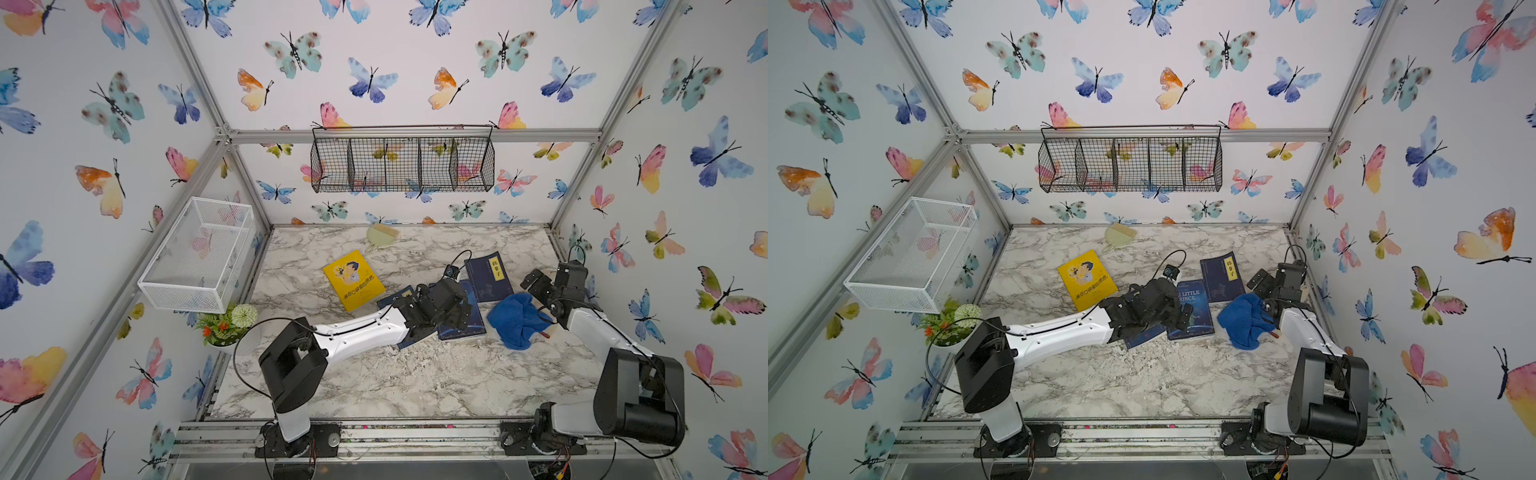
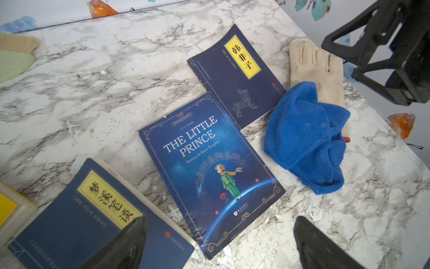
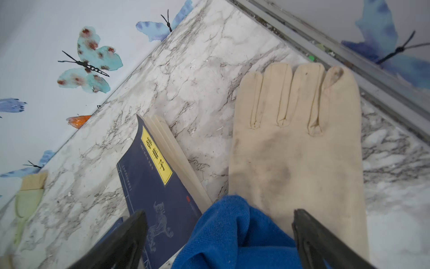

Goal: Wipe the cover of the book
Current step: Reset both arms

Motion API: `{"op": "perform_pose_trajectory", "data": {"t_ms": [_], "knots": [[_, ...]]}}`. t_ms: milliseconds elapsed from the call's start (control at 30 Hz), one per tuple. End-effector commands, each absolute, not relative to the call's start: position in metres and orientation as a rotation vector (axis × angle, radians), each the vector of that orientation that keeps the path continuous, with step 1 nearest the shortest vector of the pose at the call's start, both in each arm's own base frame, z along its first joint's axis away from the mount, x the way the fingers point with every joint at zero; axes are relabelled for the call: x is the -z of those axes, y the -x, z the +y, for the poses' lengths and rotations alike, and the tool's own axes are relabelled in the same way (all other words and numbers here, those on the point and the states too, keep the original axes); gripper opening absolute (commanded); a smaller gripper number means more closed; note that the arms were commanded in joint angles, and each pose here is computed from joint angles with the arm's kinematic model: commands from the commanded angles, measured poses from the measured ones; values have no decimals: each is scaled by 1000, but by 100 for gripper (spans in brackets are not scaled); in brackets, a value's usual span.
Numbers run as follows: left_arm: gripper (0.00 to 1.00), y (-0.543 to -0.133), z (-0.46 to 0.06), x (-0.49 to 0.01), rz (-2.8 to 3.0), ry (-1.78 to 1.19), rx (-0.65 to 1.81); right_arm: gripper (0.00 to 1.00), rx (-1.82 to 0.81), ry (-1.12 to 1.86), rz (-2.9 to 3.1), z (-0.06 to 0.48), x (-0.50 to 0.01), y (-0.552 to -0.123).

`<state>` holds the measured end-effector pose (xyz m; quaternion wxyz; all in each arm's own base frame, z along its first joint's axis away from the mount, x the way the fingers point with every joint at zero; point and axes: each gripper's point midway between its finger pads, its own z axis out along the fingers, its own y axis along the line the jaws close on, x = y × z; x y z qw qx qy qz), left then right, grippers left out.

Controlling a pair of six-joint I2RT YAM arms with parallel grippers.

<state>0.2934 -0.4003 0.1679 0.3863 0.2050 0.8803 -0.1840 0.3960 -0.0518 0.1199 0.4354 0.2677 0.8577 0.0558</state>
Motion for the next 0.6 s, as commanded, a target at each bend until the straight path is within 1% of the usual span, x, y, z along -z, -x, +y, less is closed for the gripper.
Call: {"op": "perform_pose_trajectory", "data": {"t_ms": [0, 167, 233, 300, 333, 400, 433, 567], "knots": [[98, -308, -379, -166, 2239, -444, 417, 99, 146, -511, 1972, -77, -141, -409], [98, -315, -366, -160, 2257, -405, 390, 99, 142, -477, 1931, -70, -114, -402], [99, -317, -363, -159, 2259, -386, 385, 99, 251, -461, 1917, -69, -108, -397], [99, -320, -358, -156, 2269, -360, 380, 99, 224, -413, 1884, -59, -99, -390], [98, -323, -357, -155, 2271, -347, 378, 99, 230, -380, 1827, -54, -106, -388], [98, -326, -351, -153, 2281, -322, 368, 99, 196, -204, 1810, -20, -110, -384], [98, -328, -348, -152, 2284, -312, 361, 99, 187, -158, 1794, -12, -111, -384], [98, -336, -331, -150, 2288, -254, 326, 99, 170, -113, 1784, -4, -111, -379]]}}
